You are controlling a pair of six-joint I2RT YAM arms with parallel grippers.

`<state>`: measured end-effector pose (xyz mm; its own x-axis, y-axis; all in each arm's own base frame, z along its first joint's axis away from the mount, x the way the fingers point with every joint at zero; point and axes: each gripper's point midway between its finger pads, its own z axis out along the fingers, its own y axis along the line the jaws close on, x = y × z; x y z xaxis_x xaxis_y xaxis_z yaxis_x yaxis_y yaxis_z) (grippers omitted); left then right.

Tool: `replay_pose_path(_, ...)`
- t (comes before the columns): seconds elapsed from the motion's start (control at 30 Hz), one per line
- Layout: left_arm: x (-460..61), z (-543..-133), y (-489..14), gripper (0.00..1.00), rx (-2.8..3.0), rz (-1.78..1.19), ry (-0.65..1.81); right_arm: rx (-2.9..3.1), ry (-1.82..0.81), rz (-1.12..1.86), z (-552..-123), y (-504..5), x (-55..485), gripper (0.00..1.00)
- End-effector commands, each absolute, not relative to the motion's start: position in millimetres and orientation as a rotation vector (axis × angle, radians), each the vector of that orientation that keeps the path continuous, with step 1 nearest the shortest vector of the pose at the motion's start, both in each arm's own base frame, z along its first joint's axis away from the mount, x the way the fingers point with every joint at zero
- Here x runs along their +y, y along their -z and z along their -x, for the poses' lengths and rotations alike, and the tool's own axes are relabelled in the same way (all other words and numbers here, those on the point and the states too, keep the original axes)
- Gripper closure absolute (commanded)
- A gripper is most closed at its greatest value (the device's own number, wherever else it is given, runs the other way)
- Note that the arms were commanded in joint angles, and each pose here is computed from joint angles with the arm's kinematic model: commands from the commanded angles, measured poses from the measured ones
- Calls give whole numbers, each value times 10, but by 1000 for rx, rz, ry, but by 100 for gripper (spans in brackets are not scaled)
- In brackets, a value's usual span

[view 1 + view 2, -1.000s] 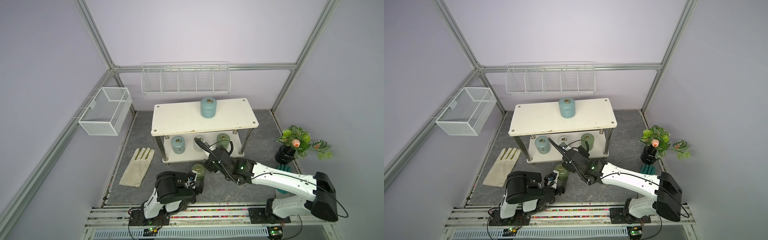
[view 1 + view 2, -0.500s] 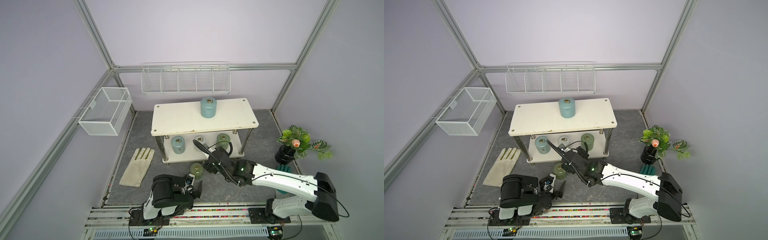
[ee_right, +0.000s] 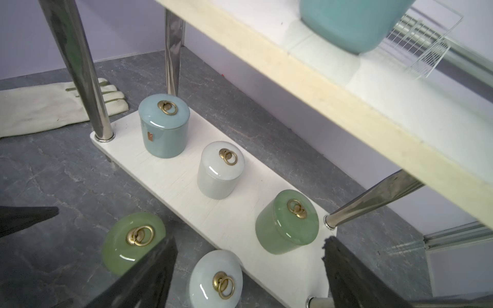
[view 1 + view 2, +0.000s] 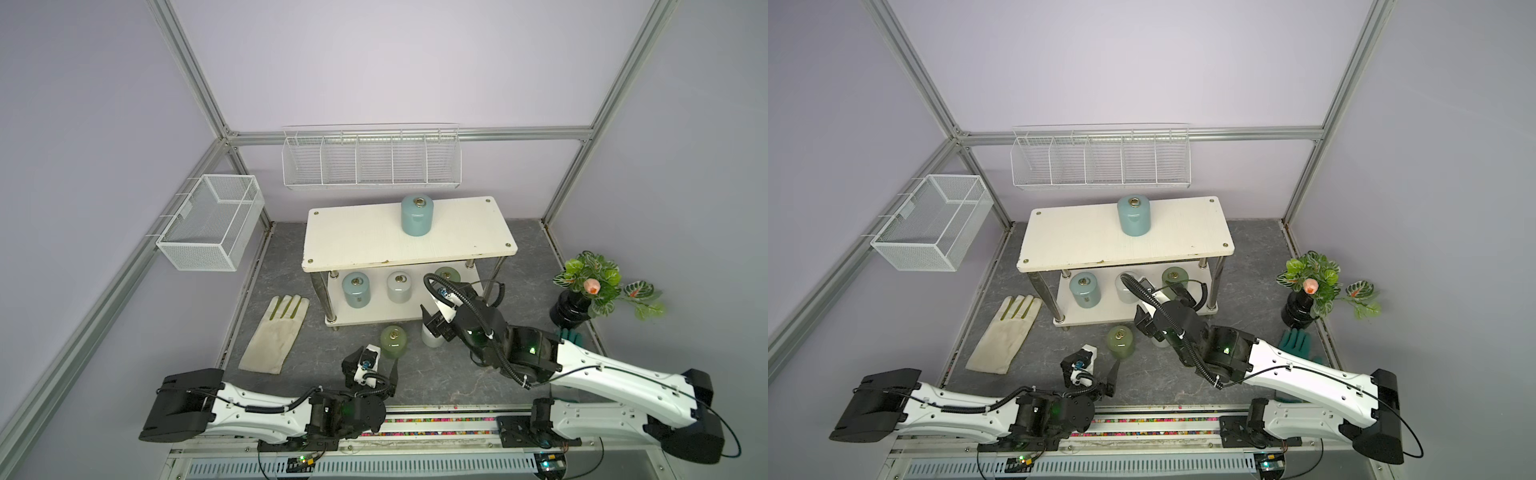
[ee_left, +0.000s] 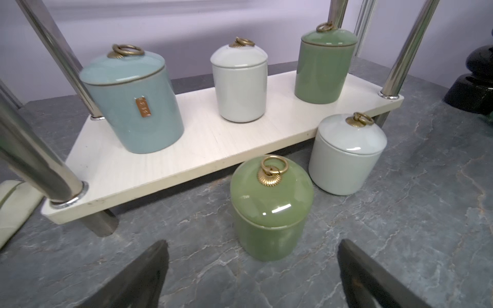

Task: Remove the tea canisters from the shelf
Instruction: Adjust the tea canister at the center of the board, then pick up the tea canister from the shelf.

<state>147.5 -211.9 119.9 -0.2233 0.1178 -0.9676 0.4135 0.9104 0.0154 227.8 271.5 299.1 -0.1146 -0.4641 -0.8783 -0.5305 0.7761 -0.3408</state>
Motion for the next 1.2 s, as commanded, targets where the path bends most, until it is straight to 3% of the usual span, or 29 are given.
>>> replay_pose_path(0.0, -2077, -1474, -1392, 0, 1782, -473, 202, 1635, -76, 685, -2402, -3501, 2697, 11)
replay_pose_path(0.17, -2203, -1435, -1759, 0, 1739, -493, 257, 1586, -168, 636, -2627, -3830, 2716, 11)
replay_pose_path(0.47, -2399, -1359, -2192, 0, 1702, -573, 324, 1498, -267, 655, -2655, -4280, 2899, 11)
replay_pose_path(0.87, -2120, -1385, -2828, 0, 1555, -487, 421, 1444, -366, 595, -3215, -4443, 2993, 11)
replay_pose_path(1.17, -2018, -1419, -2944, 0, 1529, -481, 384, 1437, -442, 546, -3487, -4380, 3005, 11)
